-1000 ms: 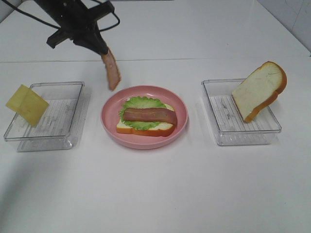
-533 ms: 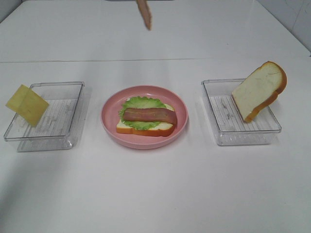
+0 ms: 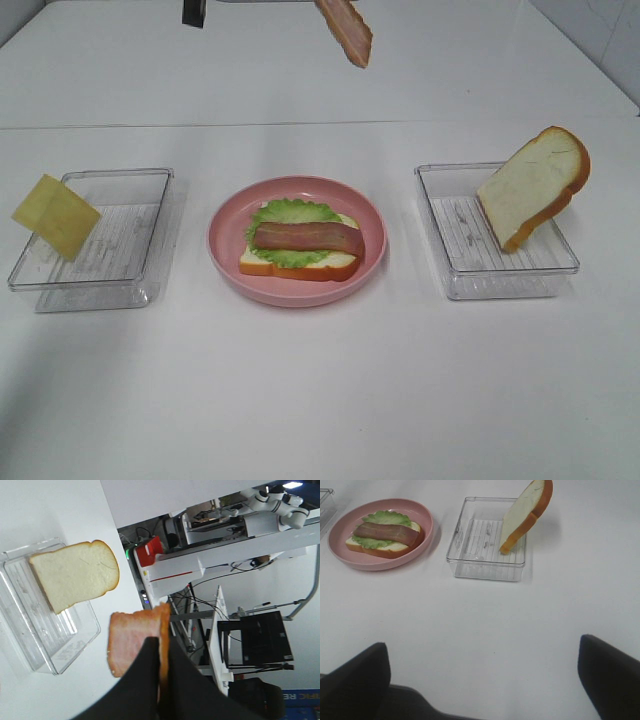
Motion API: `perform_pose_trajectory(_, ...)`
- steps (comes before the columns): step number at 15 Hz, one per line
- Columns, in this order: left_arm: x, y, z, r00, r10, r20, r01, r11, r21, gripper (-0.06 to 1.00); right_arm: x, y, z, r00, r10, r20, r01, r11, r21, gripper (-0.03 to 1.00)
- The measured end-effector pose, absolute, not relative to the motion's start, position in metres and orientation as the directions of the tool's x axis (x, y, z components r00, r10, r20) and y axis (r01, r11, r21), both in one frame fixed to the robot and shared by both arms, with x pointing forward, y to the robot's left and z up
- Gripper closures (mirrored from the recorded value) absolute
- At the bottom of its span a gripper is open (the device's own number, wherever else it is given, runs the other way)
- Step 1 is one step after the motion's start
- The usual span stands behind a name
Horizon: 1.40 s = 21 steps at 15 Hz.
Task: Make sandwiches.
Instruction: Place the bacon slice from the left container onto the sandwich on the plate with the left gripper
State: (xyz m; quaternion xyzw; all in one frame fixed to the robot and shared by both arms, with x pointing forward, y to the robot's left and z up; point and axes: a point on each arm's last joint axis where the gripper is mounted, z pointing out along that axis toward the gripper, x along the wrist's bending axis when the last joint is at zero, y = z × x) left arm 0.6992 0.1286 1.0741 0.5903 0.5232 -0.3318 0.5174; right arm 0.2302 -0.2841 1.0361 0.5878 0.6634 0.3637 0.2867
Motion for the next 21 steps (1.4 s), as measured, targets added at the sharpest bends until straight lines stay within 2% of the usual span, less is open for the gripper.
perform_pose_trajectory(5,0.679,0.130,0.985,0.131,0.175,-0.976,0.982,0.109,0.152,0.94,0.230,-0.284,1.036,-0.145,0.988,0.047,0.571,0.045,0.820,-0.02)
perform_pose_trajectory(9,0.660,0.134,0.945,0.103,0.155,-0.983,0.981,0.146,0.126,0.94,0.230,-0.284,1.036,-0.145,0.988,0.047,0.571,0.045,0.820,-0.02)
perform_pose_trajectory(16,0.653,0.135,0.935,0.129,0.160,-0.979,0.977,0.150,0.153,0.94,0.230,-0.284,1.036,-0.145,0.988,0.048,0.571,0.044,0.820,-0.02)
perform_pose_trajectory(21,0.651,0.125,0.920,0.099,0.173,-0.980,0.982,0.141,0.125,0.94,0.230,-0.284,1.036,-0.145,0.988,0.048,0.571,0.044,0.820,-0.02)
